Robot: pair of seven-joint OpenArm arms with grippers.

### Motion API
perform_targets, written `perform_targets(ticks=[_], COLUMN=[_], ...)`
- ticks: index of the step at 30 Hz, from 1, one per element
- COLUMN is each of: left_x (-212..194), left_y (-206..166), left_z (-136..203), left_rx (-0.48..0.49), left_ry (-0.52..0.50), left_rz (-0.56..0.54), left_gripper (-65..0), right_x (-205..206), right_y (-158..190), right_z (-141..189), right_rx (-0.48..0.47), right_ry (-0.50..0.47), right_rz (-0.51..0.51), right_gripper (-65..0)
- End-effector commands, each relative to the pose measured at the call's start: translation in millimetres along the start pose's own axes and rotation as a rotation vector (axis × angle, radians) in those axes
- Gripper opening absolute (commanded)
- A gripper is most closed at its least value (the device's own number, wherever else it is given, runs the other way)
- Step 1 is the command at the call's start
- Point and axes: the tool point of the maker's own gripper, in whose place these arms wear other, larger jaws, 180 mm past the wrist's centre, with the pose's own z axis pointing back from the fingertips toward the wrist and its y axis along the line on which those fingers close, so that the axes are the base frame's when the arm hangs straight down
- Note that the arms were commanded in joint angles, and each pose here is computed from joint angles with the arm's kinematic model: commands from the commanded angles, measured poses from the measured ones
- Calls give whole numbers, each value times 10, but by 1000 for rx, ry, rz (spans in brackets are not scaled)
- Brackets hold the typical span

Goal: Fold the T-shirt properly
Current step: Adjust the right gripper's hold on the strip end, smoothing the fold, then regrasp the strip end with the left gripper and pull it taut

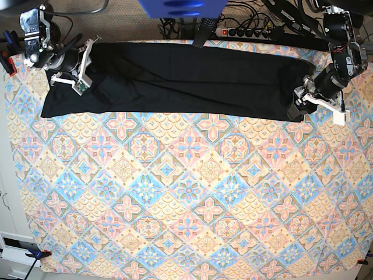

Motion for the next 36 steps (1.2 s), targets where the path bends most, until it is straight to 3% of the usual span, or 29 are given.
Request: perform_targets(ticks=[1,10,17,23,26,31,36], left_x=[115,110,106,103,103,113,219], left_y=[-40,-40,-42,-42,-42,-38,72], left_z=[33,33,31,31,31,34,89], left_rx=[-14,-14,-15,-15,-15,-13,32], left_ry=[-31,-28,-28,-26,-26,-28,-23], left_rz=[-17,-17,-16,-16,-16,-19,-81], left_gripper=[-247,-247,-247,-247,-247,-247,-247], right_x=[73,39,-40,-146,54,278,464], right_y=[-133,-629,-697,-1021,-1024,-829,-496], right_z=[91,275,220,467,592,796,639], right_rx=[-33,-159,-162,-316,-370,-397,-291], right_ry=[-32,-56,-41,22,-56,-107,-169], right_rz=[2,-81,-114,-65,-79,2,15], right_gripper=[-623,-606,-448,-422,-422,-424,-444])
